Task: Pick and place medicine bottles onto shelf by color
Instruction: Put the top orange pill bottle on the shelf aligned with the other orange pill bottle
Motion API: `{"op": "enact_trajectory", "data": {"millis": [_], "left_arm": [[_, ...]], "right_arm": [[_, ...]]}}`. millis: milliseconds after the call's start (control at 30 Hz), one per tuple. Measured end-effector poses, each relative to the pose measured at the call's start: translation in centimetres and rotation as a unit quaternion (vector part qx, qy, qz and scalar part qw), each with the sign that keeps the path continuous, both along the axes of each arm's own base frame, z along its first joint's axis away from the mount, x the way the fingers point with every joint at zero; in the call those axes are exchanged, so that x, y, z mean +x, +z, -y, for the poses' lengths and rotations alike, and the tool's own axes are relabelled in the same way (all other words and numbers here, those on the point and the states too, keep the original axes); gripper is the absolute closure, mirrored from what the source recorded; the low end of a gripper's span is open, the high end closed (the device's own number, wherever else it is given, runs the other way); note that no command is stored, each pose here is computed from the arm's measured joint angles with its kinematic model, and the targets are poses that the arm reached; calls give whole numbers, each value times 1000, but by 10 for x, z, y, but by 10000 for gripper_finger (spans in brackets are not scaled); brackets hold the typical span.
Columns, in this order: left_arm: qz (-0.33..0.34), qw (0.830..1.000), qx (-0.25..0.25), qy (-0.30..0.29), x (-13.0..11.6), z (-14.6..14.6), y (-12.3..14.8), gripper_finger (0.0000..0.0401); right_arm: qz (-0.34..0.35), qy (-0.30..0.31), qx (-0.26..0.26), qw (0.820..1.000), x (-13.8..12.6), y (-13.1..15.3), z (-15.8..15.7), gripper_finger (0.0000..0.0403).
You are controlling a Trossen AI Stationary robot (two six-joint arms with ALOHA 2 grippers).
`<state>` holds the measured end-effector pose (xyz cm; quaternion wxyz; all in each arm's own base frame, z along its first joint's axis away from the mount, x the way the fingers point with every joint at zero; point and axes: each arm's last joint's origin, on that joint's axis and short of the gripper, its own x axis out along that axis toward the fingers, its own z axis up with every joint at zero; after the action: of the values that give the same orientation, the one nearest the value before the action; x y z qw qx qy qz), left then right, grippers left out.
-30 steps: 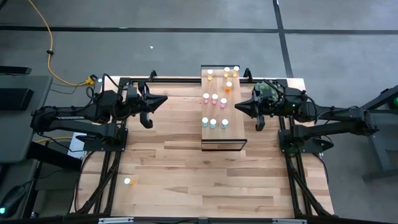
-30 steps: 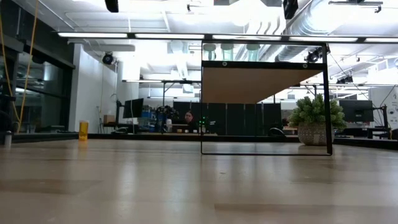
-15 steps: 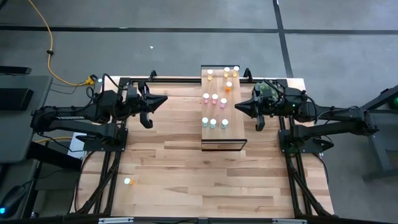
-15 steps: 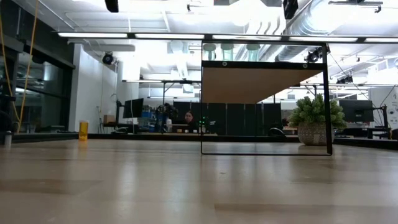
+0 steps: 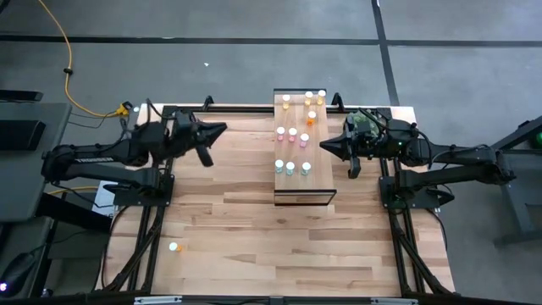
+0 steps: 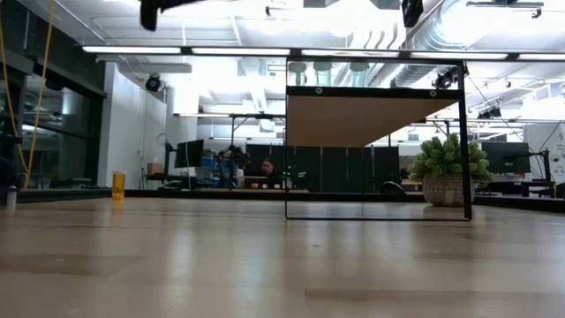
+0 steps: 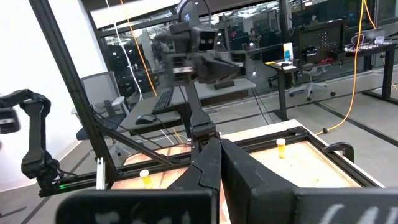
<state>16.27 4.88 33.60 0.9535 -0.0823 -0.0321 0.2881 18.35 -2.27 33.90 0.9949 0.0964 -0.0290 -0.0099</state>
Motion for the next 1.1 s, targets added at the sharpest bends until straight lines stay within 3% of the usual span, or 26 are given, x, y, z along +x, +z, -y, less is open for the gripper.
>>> {"op": "enact_trajectory", "data": {"millis": [133, 233, 467, 633, 800, 900, 1100], "left_arm": [[-90, 992, -60, 68, -10, -16, 10, 300], [-179, 969, -112, 127, -18, -33, 13, 251], [-367, 870, -257, 206, -27, -78, -7, 177], [-464, 777, -356, 234, -25, -114, -46, 167], [-535, 705, -383, 267, -25, -148, -81, 171], [-544, 680, -386, 305, -20, -157, -92, 171], [-560, 650, -405, 316, -13, -167, -112, 171]], "right_arm": [[0, 0, 0, 1000, 0, 0, 0, 403], [-1, 0, 0, 1000, 0, 0, 0, 403], [-19, 0, 3, 1000, 0, -4, 0, 403], [-19, 0, 3, 1000, 0, -4, 0, 403], [-20, 0, 3, 1000, 0, -4, 0, 403], [-24, 0, 3, 1000, 0, -5, 0, 403], [-30, 0, -4, 1000, 0, -6, 0, 403]]}}
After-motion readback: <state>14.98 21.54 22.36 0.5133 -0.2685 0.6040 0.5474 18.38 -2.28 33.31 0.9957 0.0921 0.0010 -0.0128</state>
